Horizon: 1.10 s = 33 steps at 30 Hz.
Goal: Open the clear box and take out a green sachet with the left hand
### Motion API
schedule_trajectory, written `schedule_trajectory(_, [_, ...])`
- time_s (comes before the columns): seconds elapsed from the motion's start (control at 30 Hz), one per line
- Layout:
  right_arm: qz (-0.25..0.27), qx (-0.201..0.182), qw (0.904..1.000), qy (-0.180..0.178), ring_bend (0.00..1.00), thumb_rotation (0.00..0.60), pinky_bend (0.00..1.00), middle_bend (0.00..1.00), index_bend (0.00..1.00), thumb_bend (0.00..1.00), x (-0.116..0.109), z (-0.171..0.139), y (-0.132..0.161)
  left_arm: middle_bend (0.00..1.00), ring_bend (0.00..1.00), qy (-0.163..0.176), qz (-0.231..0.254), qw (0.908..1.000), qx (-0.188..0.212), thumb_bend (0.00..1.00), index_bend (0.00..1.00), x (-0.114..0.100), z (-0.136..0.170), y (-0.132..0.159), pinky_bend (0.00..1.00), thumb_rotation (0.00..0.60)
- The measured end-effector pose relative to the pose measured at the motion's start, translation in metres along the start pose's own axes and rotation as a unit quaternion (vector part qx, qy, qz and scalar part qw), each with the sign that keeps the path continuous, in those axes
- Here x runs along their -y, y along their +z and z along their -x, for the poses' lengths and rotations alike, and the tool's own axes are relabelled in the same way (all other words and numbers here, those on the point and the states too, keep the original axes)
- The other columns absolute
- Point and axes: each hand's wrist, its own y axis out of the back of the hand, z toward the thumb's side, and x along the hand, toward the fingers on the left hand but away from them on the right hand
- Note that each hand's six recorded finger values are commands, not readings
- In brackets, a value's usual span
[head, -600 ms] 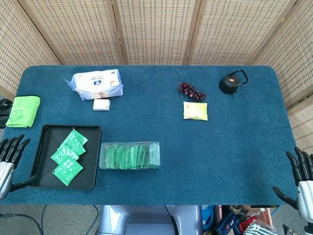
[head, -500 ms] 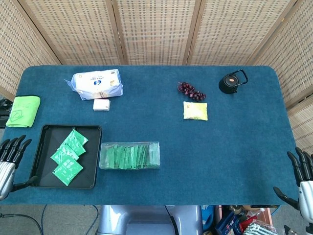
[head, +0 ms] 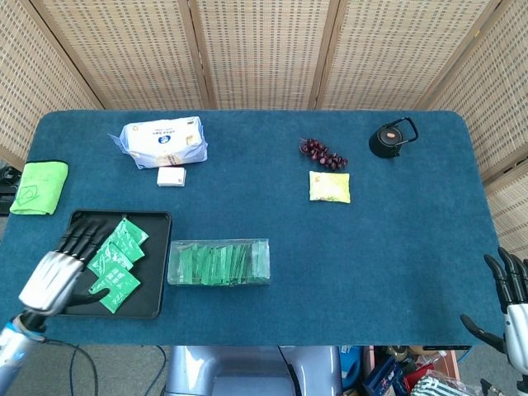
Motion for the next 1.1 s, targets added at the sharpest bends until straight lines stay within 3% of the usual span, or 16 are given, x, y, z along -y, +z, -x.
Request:
schedule_trajectory(0.23, [-0.002, 0.008, 0.9999, 0.01, 0.0, 0.6, 0.0, 0.0, 0.0, 0.0, 0.005, 0.004, -0.004, 0.0, 0.0, -0.064, 0.0, 0.9953, 0.073, 0.04, 0.0, 0.031, -0.058, 0.05, 0.0, 0.6])
schedule_trajectory(0.43, [-0.002, 0.013, 0.9998, 0.017, 0.0, 0.6, 0.0, 0.0, 0.0, 0.0, 0.009, 0.007, -0.007, 0.0, 0.0, -0.093, 0.005, 0.9905, 0.101, 0.04, 0.0, 0.054, -0.093, 0.089, 0.0, 0.6])
schedule_trajectory(0.73, [-0.003, 0.019, 0.9995, 0.025, 0.0, 0.6, 0.0, 0.0, 0.0, 0.0, 0.013, 0.011, -0.01, 0.0, 0.0, -0.112, 0.007, 0.9877, 0.109, 0.04, 0.0, 0.073, -0.119, 0.112, 0.0, 0.6])
schedule_trajectory(1.1, [-0.001, 0.026, 0.9992, 0.029, 0.0, 0.6, 0.0, 0.0, 0.0, 0.0, 0.016, 0.014, -0.014, 0.0, 0.0, -0.127, 0.004, 0.9873, 0.095, 0.04, 0.0, 0.083, -0.134, 0.113, 0.0, 0.6])
